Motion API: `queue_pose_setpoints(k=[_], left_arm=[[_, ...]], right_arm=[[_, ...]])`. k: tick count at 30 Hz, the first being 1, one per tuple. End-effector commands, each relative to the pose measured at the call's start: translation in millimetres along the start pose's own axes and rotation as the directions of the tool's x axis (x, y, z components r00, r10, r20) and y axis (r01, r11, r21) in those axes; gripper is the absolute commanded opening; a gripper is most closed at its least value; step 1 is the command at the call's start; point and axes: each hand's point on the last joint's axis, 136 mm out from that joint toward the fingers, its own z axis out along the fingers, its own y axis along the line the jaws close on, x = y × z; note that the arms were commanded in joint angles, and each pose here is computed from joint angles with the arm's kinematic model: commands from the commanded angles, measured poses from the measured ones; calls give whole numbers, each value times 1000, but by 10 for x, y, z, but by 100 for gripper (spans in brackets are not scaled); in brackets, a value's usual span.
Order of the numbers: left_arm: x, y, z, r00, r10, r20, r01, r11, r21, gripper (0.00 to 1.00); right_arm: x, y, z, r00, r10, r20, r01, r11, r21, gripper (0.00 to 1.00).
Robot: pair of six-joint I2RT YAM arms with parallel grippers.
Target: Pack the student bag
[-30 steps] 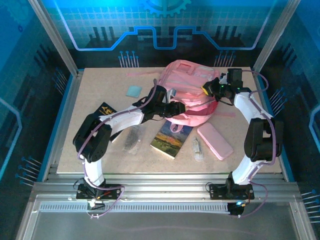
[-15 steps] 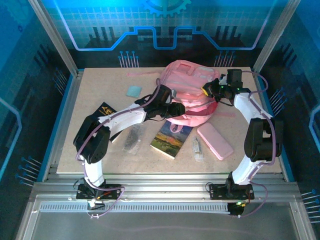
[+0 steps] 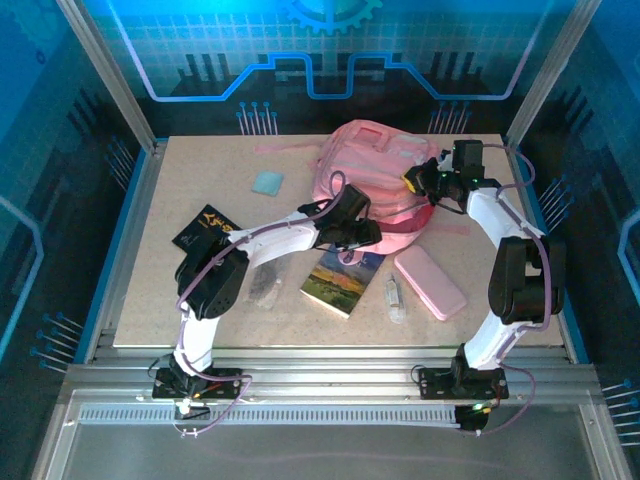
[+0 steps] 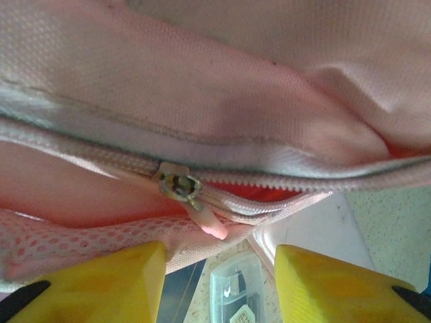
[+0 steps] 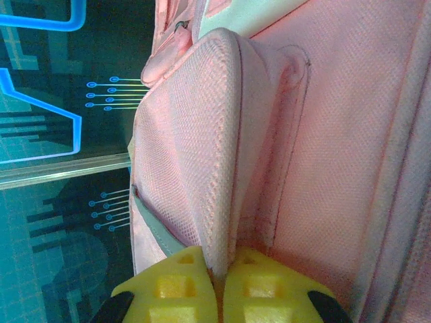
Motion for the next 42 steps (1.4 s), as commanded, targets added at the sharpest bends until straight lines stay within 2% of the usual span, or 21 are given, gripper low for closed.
queue_pose_setpoints(k=[1, 5, 11, 13, 17, 21, 25, 29, 36, 42], left_arm=[[-221, 48, 115, 997, -20, 78, 23, 999, -33, 49], [-328, 59, 167, 993, -13, 117, 18, 999, -40, 45], [-402, 285, 179, 992, -37, 123, 49, 994, -96, 25], [-429, 252, 123, 991, -39, 127, 50, 995, -81, 19], [-454, 57, -122, 992, -30, 124, 34, 999, -32, 16], [-430, -9, -365, 993, -8, 116, 11, 1000, -27, 19], [-447, 88, -486, 990, 34, 135, -22, 996, -87, 31], [-487, 77, -424, 989, 50, 139, -39, 996, -83, 40], [-415, -66, -208, 993, 76, 85, -75, 997, -18, 42], [-242, 33, -78, 978, 199, 62, -195, 978, -68, 44]], right_arm=[[55, 548, -196, 995, -97, 14, 98, 983, -158, 0], [69, 524, -197, 995, -98, 10, 98, 983, -154, 0], [81, 510, -222, 995, -100, 11, 100, 983, -157, 0], [77, 499, -234, 995, -100, 12, 101, 983, -156, 0], [49, 456, -263, 996, -92, 17, 94, 984, -151, 0], [23, 441, -277, 996, -90, 20, 92, 984, -152, 0], [14, 433, -269, 996, -88, 19, 90, 984, -152, 0], [14, 435, -267, 996, -86, 20, 88, 985, -152, 0], [14, 436, -282, 996, -87, 23, 90, 985, -147, 0], [13, 428, -288, 996, -83, 27, 87, 985, -148, 0]])
